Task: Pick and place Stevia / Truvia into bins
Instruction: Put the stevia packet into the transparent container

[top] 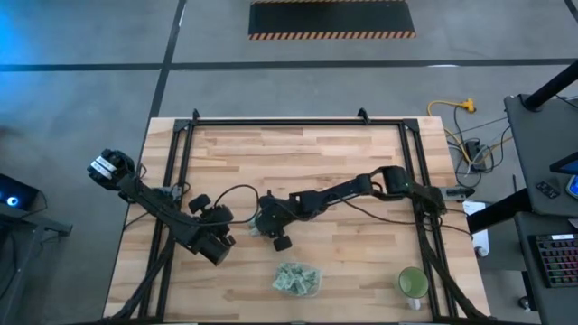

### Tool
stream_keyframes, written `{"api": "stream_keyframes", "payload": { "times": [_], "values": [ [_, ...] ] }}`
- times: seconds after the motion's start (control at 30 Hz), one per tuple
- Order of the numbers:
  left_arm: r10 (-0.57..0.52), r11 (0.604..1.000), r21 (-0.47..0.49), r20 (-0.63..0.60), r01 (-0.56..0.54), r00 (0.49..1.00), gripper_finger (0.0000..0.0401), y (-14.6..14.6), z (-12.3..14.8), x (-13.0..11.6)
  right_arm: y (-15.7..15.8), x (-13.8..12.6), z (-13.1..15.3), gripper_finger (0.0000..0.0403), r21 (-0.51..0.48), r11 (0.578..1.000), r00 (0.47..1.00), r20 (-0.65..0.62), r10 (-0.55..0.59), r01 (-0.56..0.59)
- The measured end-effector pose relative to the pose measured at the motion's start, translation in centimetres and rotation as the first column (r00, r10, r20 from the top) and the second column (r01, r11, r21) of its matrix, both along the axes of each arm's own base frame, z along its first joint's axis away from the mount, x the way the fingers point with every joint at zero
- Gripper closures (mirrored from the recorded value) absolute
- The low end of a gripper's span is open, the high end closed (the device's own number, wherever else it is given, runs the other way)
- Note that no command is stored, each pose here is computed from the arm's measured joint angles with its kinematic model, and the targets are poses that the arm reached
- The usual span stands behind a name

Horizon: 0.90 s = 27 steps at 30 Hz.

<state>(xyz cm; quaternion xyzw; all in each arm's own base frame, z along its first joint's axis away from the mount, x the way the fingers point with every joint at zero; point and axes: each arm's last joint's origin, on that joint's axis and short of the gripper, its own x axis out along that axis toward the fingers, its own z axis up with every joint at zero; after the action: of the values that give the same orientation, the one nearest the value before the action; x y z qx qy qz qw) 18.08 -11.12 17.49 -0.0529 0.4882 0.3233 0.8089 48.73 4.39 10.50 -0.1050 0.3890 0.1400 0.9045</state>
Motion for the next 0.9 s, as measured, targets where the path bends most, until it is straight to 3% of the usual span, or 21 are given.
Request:
{"api": "stream_keyframes", "payload": {
  "times": [0.23,0.43,0.57,0.9],
  "values": [
    [0.000,1.000,-0.009,0.013,0.000,1.000,0.0289,-0.1,0.0,0.1,0.0,-0.4,0.0,0.0388,0.005,1.000,0.999,-0.049,-0.016,0.017],
    [-0.002,1.000,-0.031,0.042,0.003,0.999,0.0289,-0.4,-0.3,0.5,0.3,-1.1,1.3,0.0393,-0.009,1.000,0.996,-0.085,-0.030,0.029],
    [-0.002,0.999,-0.037,0.031,0.004,1.000,0.0289,-0.4,-0.4,0.5,0.9,-2.0,3.9,0.0394,-0.032,0.999,0.995,-0.101,-0.019,0.016],
    [-0.001,0.999,-0.051,0.056,0.004,0.998,0.0289,-0.5,-0.3,0.7,2.3,-5.7,8.5,0.0394,-0.163,0.983,0.962,-0.244,-0.122,0.084]
  ]
}}
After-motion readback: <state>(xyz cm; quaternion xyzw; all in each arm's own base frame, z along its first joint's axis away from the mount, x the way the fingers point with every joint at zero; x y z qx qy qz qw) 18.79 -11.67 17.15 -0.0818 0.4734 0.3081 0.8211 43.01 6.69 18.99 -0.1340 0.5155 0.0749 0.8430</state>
